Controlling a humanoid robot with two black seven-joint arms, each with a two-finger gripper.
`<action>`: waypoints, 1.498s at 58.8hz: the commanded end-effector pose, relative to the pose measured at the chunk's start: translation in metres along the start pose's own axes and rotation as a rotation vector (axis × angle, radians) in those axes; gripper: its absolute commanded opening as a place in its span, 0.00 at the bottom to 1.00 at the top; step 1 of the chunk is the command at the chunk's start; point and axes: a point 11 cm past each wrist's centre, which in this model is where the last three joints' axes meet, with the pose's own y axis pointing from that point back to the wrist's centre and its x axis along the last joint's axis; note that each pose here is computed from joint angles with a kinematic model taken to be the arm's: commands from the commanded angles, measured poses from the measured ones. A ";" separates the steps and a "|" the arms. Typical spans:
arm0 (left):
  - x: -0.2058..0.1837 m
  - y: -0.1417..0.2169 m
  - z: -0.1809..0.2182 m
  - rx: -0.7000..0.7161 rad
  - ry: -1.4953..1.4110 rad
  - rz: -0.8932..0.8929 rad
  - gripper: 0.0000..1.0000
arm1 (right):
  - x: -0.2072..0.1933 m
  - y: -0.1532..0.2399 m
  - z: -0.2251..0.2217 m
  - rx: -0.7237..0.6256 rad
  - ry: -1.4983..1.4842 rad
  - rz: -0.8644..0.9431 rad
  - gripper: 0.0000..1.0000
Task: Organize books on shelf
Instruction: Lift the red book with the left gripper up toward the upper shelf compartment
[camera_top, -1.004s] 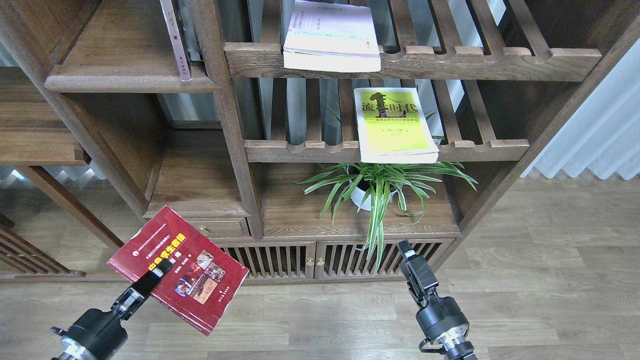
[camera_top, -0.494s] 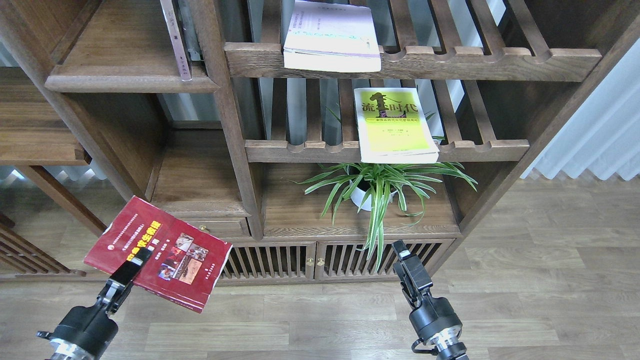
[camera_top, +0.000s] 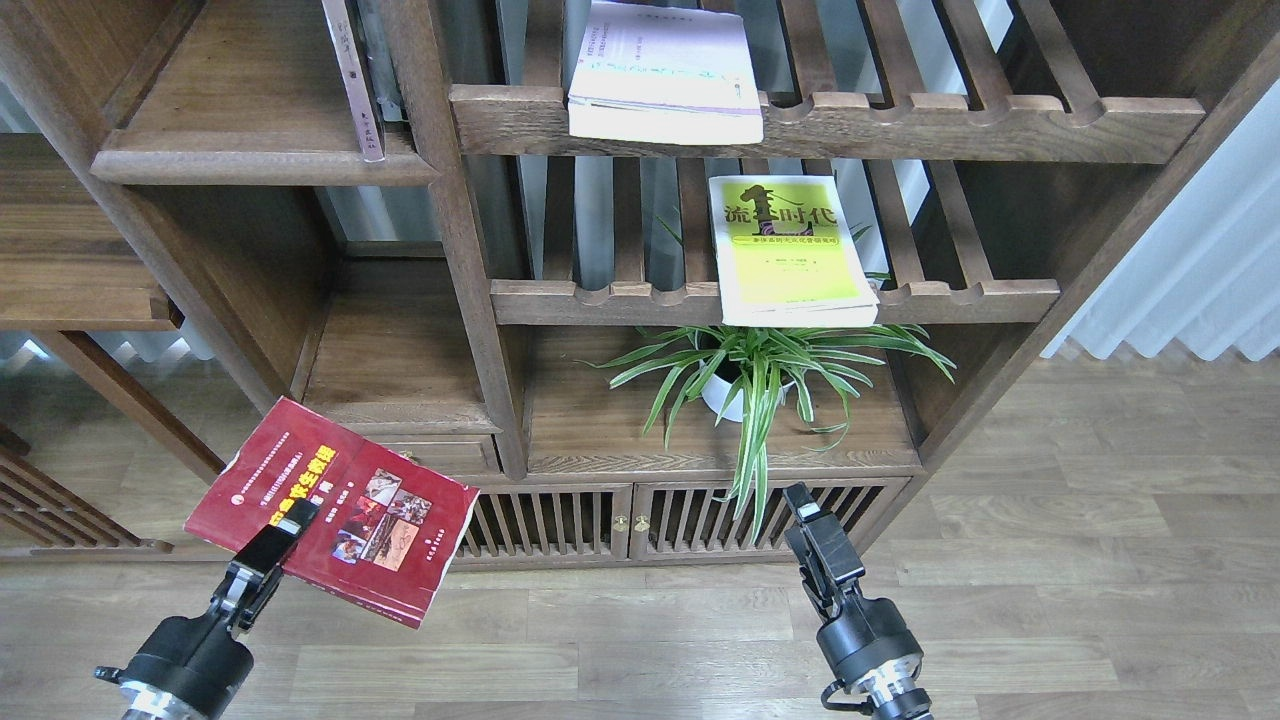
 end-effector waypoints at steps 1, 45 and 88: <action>0.007 0.014 0.033 -0.023 -0.069 0.033 0.05 | -0.001 -0.002 0.000 -0.001 0.002 -0.005 0.99; -0.076 0.032 0.236 -0.228 -0.413 -0.080 0.05 | -0.013 -0.016 0.011 -0.009 -0.021 -0.042 0.99; -0.204 -0.010 0.297 -0.146 -0.768 -0.237 0.05 | -0.017 -0.019 0.018 -0.004 -0.043 -0.052 0.99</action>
